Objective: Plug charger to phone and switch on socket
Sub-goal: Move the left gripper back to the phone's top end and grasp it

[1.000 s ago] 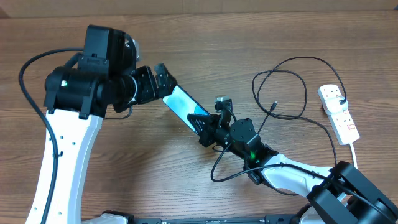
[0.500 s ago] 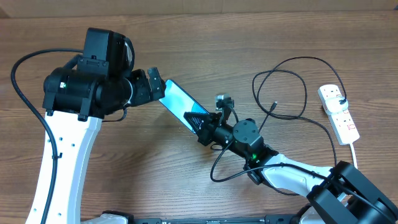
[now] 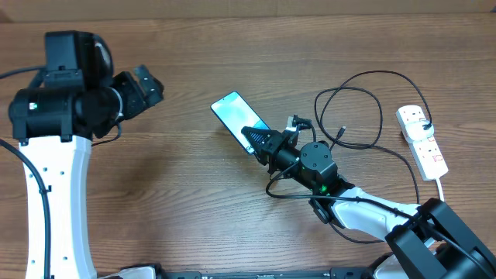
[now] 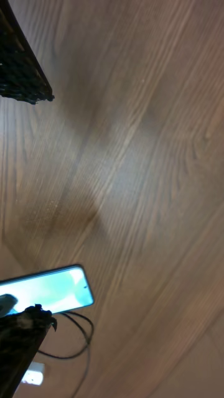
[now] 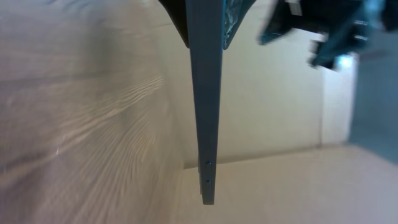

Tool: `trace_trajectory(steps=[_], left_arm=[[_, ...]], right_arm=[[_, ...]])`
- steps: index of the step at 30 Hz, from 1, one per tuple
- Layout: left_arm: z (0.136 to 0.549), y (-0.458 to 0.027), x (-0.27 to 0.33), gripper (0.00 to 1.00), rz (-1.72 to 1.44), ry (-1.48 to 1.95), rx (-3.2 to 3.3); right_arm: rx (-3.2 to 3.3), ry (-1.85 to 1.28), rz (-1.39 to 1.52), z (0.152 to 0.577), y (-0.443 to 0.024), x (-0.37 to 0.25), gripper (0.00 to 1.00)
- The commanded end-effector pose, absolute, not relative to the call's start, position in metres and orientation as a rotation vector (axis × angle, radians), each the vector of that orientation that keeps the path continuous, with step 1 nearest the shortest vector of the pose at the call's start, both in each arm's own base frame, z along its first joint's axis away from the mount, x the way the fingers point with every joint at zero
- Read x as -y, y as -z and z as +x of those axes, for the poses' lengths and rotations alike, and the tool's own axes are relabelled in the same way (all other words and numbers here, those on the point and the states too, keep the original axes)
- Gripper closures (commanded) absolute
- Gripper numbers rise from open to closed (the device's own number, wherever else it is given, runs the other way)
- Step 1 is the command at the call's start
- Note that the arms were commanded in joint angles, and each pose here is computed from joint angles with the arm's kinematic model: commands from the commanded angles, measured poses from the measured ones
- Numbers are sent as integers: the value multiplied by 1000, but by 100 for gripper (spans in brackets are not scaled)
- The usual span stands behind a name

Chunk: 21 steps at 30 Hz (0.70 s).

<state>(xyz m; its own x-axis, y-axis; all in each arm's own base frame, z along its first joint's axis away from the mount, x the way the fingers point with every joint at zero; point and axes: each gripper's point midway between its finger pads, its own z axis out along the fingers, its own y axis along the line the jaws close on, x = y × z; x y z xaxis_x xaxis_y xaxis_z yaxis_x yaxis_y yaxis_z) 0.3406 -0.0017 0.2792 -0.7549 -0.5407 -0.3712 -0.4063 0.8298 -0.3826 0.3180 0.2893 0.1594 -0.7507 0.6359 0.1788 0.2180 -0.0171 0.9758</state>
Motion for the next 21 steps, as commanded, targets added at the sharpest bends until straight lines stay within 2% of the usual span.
trace_trajectory(steps=[1, 10, 15, 21], left_arm=[[341, -262, 7, 0, -777, 573, -2545], [322, -218, 58, 1, -847, 1179, -2597], [315, -203, 76, 3, -915, 1403, -2570], [314, -180, 90, 12, -1076, 1554, -2531]], right_arm=[[-1833, -2000, 1168, 325, -178, -289, 96], [-1785, -1978, 1279, 332, -173, -283, 96], [-1824, -1954, 1306, 329, -164, -284, 96], [-1835, -2041, 1432, 323, -164, -289, 96]])
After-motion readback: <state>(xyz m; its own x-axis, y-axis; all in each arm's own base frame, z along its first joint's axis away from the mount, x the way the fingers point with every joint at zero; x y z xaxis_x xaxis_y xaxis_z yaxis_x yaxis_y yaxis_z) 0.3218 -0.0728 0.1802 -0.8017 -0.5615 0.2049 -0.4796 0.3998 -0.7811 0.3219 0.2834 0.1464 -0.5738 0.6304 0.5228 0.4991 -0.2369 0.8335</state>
